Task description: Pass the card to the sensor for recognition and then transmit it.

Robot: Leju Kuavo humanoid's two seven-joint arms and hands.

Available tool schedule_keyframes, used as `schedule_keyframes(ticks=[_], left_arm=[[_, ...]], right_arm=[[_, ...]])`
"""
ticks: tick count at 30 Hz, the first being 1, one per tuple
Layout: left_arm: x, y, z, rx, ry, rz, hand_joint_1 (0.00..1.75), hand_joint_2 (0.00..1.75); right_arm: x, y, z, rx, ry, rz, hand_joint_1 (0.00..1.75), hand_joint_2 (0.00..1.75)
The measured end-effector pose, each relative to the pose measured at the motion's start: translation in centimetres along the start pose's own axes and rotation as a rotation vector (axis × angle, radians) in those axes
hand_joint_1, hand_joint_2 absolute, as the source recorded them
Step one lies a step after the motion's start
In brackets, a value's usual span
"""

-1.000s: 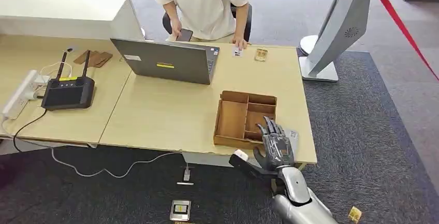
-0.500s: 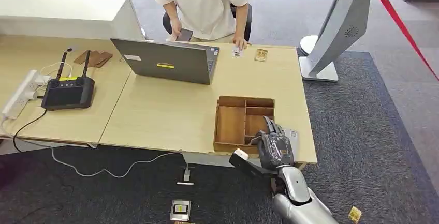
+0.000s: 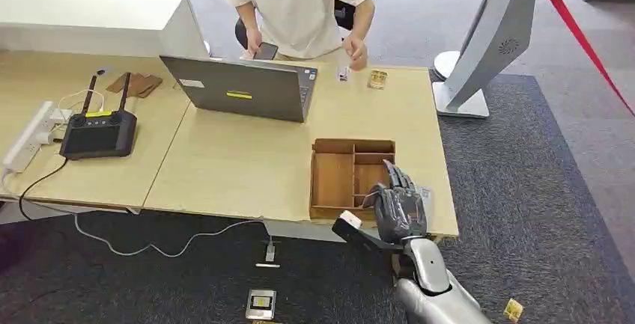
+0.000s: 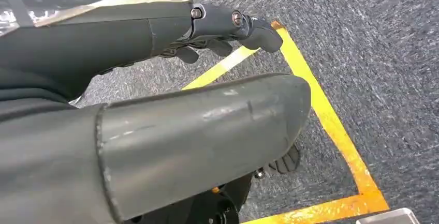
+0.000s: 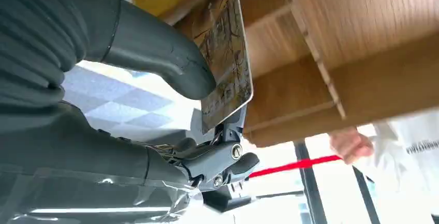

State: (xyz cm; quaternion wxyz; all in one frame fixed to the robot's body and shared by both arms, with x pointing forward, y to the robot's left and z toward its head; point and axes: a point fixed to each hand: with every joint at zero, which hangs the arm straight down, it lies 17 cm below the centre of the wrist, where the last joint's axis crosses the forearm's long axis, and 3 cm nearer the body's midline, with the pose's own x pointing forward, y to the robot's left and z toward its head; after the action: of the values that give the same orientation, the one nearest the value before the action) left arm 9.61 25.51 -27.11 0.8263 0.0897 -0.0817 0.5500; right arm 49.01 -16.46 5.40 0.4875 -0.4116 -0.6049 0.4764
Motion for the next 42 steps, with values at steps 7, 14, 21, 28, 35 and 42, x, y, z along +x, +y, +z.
schedule_keyframes(ticks=[7, 14, 21, 28, 35, 42], left_arm=[[0.4, 0.0, 0.0, -0.001, -0.024, -0.001, 0.00, 0.00], [0.6, 0.0, 0.0, 0.002, -0.034, -0.002, 0.00, 0.00], [0.7, 0.0, 0.0, 0.005, -0.032, -0.004, 0.00, 0.00], [0.7, -0.5, 0.0, -0.005, -0.021, -0.022, 0.00, 0.00], [0.8, -0.6, 0.0, -0.006, -0.021, -0.022, 0.00, 0.00], [0.9, -1.3, 0.0, -0.022, -0.008, -0.059, 0.00, 0.00]], right_arm=[[0.9, -7.8, -3.1, -0.180, -0.027, -0.006, 1.75, 1.75], [1.8, -16.8, -5.6, -0.360, -0.061, -0.017, 1.75, 1.75], [2.5, -21.4, -6.5, -0.451, -0.084, -0.013, 1.75, 1.75], [2.5, -22.4, -8.0, -0.423, -0.094, 0.004, 1.75, 1.75], [2.5, -22.4, -8.1, -0.421, -0.094, 0.006, 1.75, 1.75], [2.5, -21.7, -10.7, -0.344, -0.096, 0.032, 1.75, 1.75]])
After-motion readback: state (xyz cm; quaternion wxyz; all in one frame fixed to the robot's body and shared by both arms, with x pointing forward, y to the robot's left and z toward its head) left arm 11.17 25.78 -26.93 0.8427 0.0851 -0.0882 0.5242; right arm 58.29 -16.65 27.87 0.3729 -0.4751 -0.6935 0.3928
